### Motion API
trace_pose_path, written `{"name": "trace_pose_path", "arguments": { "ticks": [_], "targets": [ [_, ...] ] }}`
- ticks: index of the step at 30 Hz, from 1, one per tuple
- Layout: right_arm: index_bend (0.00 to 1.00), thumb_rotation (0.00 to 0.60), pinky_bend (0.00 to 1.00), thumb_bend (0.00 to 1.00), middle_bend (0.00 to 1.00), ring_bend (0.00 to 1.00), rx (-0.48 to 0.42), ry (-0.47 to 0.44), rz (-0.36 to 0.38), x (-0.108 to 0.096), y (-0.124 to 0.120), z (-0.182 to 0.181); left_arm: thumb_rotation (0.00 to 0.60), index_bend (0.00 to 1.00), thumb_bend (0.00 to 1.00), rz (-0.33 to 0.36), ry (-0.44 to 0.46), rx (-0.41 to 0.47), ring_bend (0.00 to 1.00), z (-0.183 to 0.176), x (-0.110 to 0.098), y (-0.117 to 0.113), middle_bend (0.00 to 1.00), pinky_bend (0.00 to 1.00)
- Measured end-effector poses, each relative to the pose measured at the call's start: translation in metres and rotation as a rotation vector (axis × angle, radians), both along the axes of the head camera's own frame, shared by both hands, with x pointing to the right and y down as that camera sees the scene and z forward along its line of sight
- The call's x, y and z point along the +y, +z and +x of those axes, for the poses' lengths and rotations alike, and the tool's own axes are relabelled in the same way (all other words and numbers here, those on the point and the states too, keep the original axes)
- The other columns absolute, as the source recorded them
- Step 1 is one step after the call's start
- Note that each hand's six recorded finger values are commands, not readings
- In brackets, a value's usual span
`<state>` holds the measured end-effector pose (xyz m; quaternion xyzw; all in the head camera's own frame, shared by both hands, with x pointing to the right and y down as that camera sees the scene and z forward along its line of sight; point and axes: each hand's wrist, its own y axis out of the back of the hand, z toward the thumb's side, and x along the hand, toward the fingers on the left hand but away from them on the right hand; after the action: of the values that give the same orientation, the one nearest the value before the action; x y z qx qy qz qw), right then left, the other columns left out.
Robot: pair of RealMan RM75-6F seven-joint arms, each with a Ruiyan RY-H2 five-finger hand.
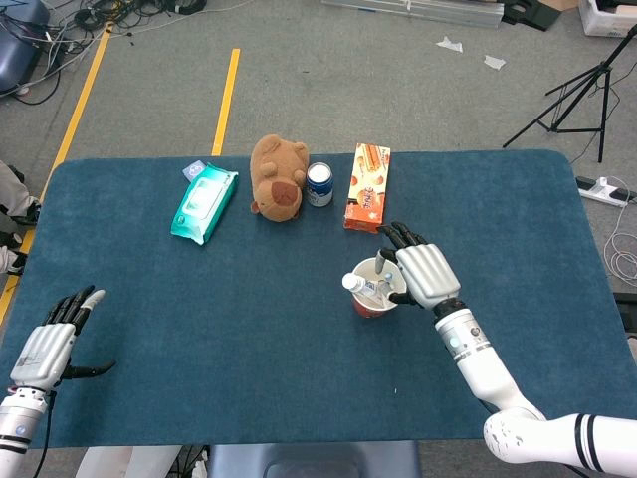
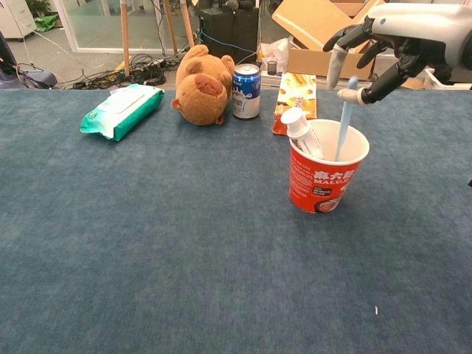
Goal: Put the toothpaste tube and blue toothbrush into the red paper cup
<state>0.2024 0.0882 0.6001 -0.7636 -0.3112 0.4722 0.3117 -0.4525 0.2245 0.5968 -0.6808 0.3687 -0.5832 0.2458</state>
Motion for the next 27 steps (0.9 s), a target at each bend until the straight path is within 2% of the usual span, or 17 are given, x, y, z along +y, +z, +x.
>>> {"name": "trace_pose_path", "arguments": {
  "ticks": [7,16,27],
  "targets": [
    [0.24,0.6,0.21,0.19,0.11,0.0,0.003,0.0,0.0,-0.001,0.0,0.004,0.6,0.0,0.0,0.0,-0.001,0.0,0.0,0.0,0.0,-0.001,0.0,0.0],
    [0.22,0.6,0.21,0.19,0.1,0.0,0.022,0.018,0.049,-0.004,-0.015,0.022,0.6,0.0,0.0,0.015,0.01,0.007,0.0,0.005,-0.006,-0.004,0.0,0.0],
    [0.22,0.6,0.21,0.19,0.08,0.0,0.219,0.074,0.122,0.005,-0.038,0.094,0.6,0.0,0.0,0.02,0.044,-0.002,0.0,0.017,-0.013,-0.005,0.0,0.0]
  ]
}}
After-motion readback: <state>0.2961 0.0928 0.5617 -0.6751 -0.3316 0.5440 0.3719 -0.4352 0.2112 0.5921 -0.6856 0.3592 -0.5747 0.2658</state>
